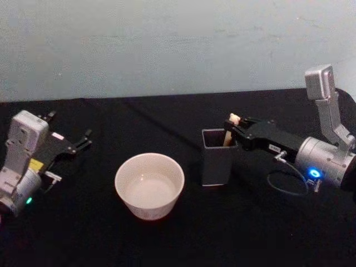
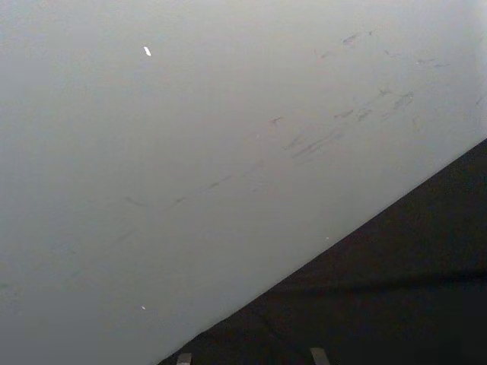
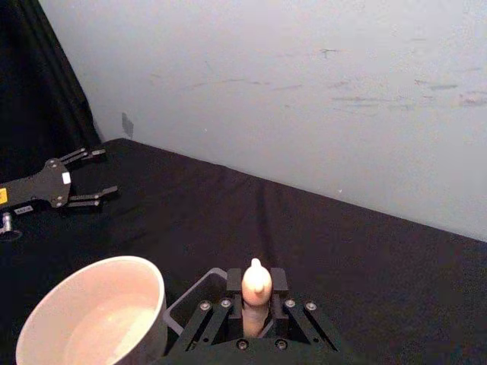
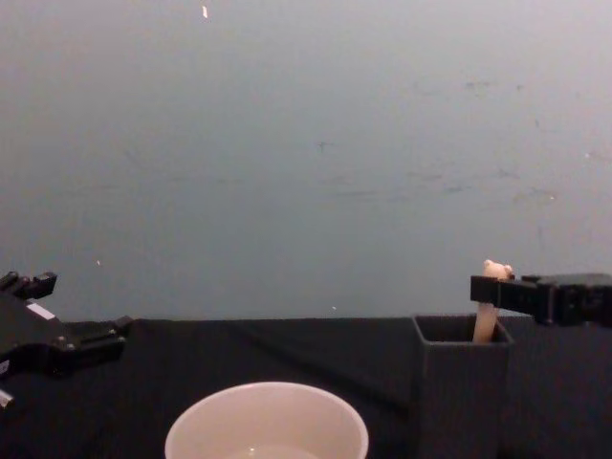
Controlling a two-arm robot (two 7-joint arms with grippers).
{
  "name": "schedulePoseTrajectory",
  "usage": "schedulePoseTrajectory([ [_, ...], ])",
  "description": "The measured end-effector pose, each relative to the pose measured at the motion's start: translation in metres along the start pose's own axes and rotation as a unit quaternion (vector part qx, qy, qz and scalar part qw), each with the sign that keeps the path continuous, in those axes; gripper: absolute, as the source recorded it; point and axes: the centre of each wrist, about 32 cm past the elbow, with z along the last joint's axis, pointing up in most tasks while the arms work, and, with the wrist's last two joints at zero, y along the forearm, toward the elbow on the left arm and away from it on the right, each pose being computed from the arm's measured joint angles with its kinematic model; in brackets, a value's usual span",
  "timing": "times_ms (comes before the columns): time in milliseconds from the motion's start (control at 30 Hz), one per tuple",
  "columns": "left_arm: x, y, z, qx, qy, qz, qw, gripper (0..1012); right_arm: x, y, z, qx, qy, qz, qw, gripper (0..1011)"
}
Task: Pick up the stirring spoon with one hand, stir inside the cup, then place it back in its original position.
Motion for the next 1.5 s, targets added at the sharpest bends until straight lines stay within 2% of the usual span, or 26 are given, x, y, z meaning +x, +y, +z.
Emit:
schedulePoseTrajectory([
  [233,0.0000,0.0000,0.0000,0.000,0.000,0.000,1.0000,1001,0.000,0.000,0.000,0.000,0.000,0.000,1.0000,242],
  [367,0.0000,0.0000,0.0000,0.000,0.000,0.000,1.0000,1001,0.000,0.000,0.000,0.001,0.000,0.001,1.0000,357],
  [467,0.0000,0.0000,0.0000,0.000,0.000,0.000,1.0000,1001,0.000,0.000,0.000,0.001,0.000,0.001,1.0000,498],
  [567,0.0000,0.0000,0.0000,0.000,0.000,0.000,1.0000,1001,0.000,0.000,0.000,0.001,0.000,0.001,1.0000,557],
  [600,0.0000,0.0000,0.0000,0.000,0.000,0.000,1.0000,1001,0.000,0.000,0.000,0.001,0.000,0.001,1.0000,618],
  [667,0.0000,0.0000,0.0000,0.000,0.000,0.000,1.0000,1001,0.000,0.000,0.000,0.001,0.000,0.001,1.0000,653],
  [733,0.0000,0.0000,0.0000,0.000,0.000,0.000,1.0000,1001,0.000,0.000,0.000,0.002,0.000,0.001,1.0000,737],
  [967,0.0000,0.0000,0.0000,0.000,0.000,0.000,1.0000,1001,0.000,0.000,0.000,0.002,0.000,0.001,1.0000,892],
  [1000,0.0000,0.0000,0.0000,0.000,0.000,0.000,1.0000,1001,0.000,0.000,0.000,0.002,0.000,0.001,1.0000,960],
  [1033,0.0000,0.0000,0.0000,0.000,0.000,0.000,1.0000,1001,0.000,0.000,0.000,0.002,0.000,0.001,1.0000,978],
  [1233,0.0000,0.0000,0.0000,0.000,0.000,0.000,1.0000,1001,-0.001,-0.001,0.001,0.011,-0.002,-0.001,0.9999,1000],
  [1367,0.0000,0.0000,0.0000,0.000,0.000,0.000,1.0000,1001,-0.001,0.000,0.005,0.033,-0.006,-0.009,0.9994,1000],
  [1500,0.0000,0.0000,0.0000,0.000,0.000,0.000,1.0000,1001,-0.003,0.001,0.013,0.077,-0.019,-0.035,0.9963,1000],
])
